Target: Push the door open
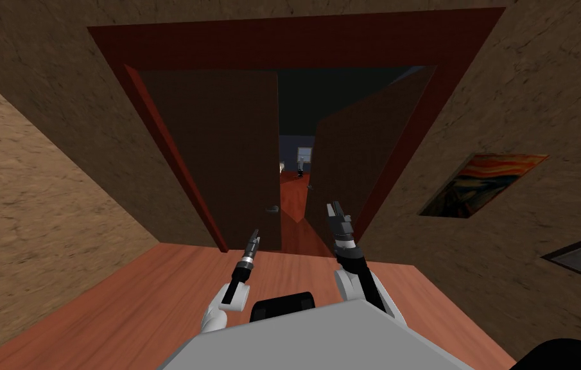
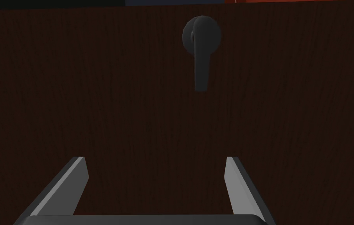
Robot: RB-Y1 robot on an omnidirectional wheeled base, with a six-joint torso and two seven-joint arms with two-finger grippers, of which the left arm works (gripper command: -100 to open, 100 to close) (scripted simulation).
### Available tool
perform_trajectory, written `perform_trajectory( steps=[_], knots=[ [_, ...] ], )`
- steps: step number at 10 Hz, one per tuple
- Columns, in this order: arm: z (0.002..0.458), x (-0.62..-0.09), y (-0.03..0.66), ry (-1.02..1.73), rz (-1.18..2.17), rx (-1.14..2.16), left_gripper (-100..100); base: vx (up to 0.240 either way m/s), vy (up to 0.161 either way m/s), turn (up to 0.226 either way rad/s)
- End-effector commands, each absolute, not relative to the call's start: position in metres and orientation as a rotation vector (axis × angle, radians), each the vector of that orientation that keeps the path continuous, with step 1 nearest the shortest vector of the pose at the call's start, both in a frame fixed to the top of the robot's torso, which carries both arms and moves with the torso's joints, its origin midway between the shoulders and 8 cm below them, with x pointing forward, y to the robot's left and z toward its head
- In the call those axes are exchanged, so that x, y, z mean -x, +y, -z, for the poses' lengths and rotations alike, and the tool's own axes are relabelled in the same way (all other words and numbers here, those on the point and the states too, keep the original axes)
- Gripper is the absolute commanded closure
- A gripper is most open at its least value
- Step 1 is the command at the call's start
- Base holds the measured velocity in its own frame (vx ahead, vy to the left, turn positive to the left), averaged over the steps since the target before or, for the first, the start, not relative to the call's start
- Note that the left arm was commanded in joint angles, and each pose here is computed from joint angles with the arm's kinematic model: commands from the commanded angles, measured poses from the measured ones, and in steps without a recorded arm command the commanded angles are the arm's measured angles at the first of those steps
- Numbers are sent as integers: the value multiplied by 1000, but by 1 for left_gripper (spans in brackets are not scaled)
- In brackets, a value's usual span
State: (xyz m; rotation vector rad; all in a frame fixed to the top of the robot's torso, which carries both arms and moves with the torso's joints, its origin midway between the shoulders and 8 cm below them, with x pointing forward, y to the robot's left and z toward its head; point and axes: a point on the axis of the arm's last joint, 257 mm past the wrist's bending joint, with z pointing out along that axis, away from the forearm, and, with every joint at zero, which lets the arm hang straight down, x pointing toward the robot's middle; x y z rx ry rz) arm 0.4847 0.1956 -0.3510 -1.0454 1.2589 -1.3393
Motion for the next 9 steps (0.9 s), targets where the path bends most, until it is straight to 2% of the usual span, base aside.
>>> perform_trajectory(
  steps=[1,9],
  knots=[
    [359,-484,194,1275,1339,1060,-100,99,-24,6],
    [387,-479,181,1330,1339,1112,-100,105,-26,4]
  ],
)
